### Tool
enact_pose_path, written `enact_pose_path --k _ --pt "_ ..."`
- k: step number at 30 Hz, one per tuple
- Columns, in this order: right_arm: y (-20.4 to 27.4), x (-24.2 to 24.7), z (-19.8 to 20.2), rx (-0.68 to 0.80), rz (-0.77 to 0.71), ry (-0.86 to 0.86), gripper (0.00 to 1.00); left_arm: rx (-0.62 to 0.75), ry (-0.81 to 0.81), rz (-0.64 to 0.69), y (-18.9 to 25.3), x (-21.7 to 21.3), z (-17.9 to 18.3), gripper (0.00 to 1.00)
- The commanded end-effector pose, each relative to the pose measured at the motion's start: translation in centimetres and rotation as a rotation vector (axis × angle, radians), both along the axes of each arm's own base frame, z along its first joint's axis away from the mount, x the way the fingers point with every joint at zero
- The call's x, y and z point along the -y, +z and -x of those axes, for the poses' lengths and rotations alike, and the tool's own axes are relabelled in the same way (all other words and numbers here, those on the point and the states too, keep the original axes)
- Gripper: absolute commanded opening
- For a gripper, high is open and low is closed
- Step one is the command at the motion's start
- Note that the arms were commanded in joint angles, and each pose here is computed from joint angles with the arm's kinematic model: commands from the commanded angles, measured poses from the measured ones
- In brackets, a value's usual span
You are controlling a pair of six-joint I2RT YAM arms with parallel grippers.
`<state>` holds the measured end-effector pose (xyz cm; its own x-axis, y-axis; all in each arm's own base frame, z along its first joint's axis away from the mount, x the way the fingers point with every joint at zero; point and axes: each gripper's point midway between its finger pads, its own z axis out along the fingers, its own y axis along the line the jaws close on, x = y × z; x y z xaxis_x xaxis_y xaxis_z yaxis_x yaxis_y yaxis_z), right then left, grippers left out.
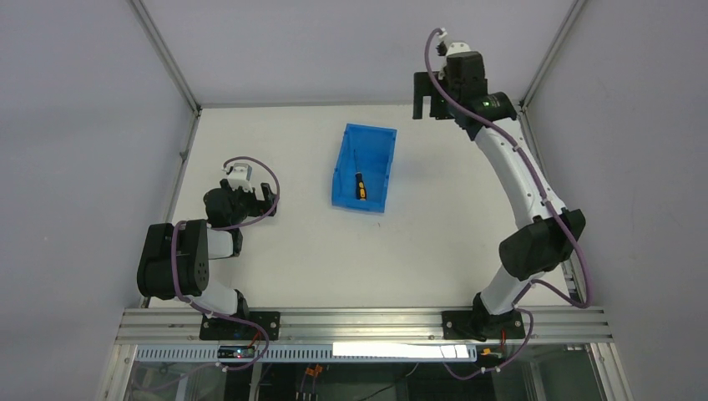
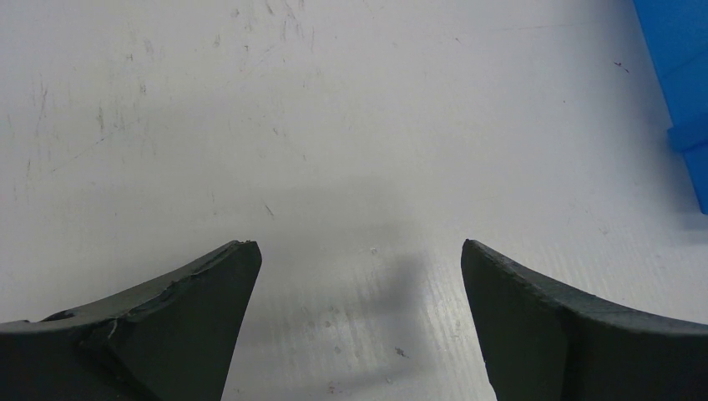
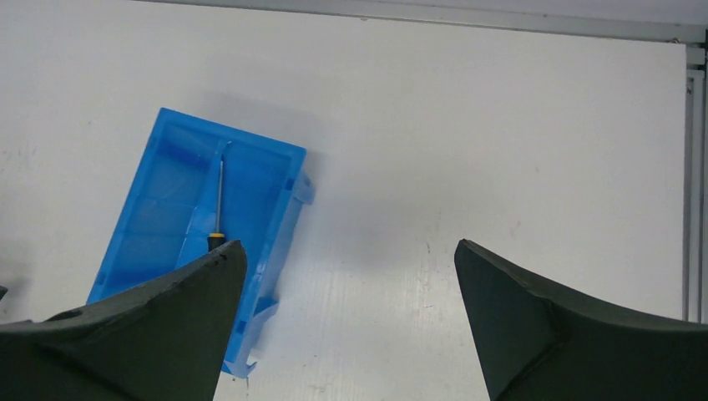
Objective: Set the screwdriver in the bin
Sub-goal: Reset both arms
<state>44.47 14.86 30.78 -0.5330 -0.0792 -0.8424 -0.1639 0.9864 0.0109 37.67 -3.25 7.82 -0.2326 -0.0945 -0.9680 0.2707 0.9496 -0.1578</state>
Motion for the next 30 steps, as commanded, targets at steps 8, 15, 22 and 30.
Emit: enact_pose_path --k 8,15,22,30 --pt "1.5 8.9 -0.6 0.047 -0.175 -0.023 0.99 0.051 -0.005 -0.012 1.1 -0.3 -0.3 0.99" --pt "0.6 13.1 -1.6 0.033 -0.183 -0.075 0.99 0.051 -0.006 -0.012 1.1 -0.3 -0.3 0.99" --pt "-0.1 14.1 -2.6 0.024 -0.175 -0.116 0.99 0.051 -0.005 -0.012 1.1 -0.3 -0.3 0.99" --pt "-1.0 14.3 -2.6 0.023 -0.165 -0.123 0.99 0.052 -0.006 -0.012 1.1 -0.2 -0.3 0.99"
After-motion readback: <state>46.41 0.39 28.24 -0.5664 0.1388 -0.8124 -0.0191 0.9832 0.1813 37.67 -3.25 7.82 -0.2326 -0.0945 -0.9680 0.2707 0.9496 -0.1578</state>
